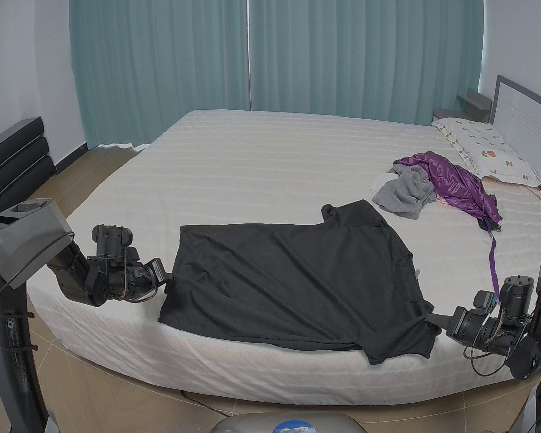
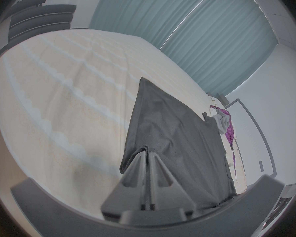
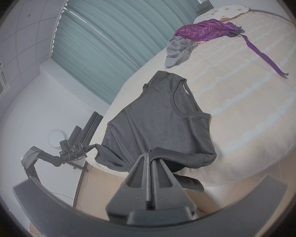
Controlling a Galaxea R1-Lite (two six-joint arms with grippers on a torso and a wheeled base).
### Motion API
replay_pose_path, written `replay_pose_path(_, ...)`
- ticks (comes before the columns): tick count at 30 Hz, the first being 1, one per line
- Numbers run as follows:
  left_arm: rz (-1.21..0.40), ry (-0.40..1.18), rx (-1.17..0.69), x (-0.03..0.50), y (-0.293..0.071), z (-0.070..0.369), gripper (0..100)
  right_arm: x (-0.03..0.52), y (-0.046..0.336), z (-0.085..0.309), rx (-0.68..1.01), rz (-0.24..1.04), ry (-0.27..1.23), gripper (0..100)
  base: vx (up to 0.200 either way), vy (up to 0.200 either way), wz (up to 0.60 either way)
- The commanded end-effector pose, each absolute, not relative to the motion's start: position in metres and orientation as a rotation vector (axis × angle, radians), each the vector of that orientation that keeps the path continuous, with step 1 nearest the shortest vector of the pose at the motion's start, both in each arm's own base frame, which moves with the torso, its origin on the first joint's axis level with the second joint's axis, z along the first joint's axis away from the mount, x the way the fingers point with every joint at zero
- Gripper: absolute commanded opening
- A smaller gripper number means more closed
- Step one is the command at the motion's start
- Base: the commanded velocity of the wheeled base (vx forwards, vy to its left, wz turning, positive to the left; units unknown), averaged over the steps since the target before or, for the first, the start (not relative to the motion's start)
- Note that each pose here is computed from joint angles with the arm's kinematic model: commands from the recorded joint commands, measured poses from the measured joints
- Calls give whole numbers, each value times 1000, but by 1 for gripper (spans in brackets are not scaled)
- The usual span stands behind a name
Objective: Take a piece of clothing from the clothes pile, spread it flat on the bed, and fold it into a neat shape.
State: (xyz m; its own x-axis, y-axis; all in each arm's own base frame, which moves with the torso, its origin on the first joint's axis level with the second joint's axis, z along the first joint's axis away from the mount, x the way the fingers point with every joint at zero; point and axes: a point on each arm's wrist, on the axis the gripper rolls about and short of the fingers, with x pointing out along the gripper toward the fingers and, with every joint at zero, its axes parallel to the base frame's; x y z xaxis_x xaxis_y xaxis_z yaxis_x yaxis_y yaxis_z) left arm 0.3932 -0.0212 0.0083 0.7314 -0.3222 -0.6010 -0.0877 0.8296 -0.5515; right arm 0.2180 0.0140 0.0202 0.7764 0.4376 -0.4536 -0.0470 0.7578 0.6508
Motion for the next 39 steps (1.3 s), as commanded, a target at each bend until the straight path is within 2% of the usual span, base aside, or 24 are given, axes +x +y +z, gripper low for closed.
replay_pose_path(1,-127,786,-597,395,-21,-8,100,216,14,13,672,272,669,0,0,0,0)
replay_pose_path(9,-116,769,-653,385,-6,8,100,215,14,12,673,271,672,0,0,0,0)
replay_pose_path(16,-232,853,-715,345,0,15,100,215,14,12,672,272,673,0,0,0,0)
replay_pose_path(20,-252,879,-675,341,-2,6,100,215,15,12,672,273,674,0,0,0,0)
replay_pose_path(23,-295,901,-575,343,-3,-11,100,215,16,12,683,270,677,0,0,0,0)
replay_pose_path(39,-374,896,-478,357,-18,-24,100,215,19,14,692,281,679,0,0,0,0)
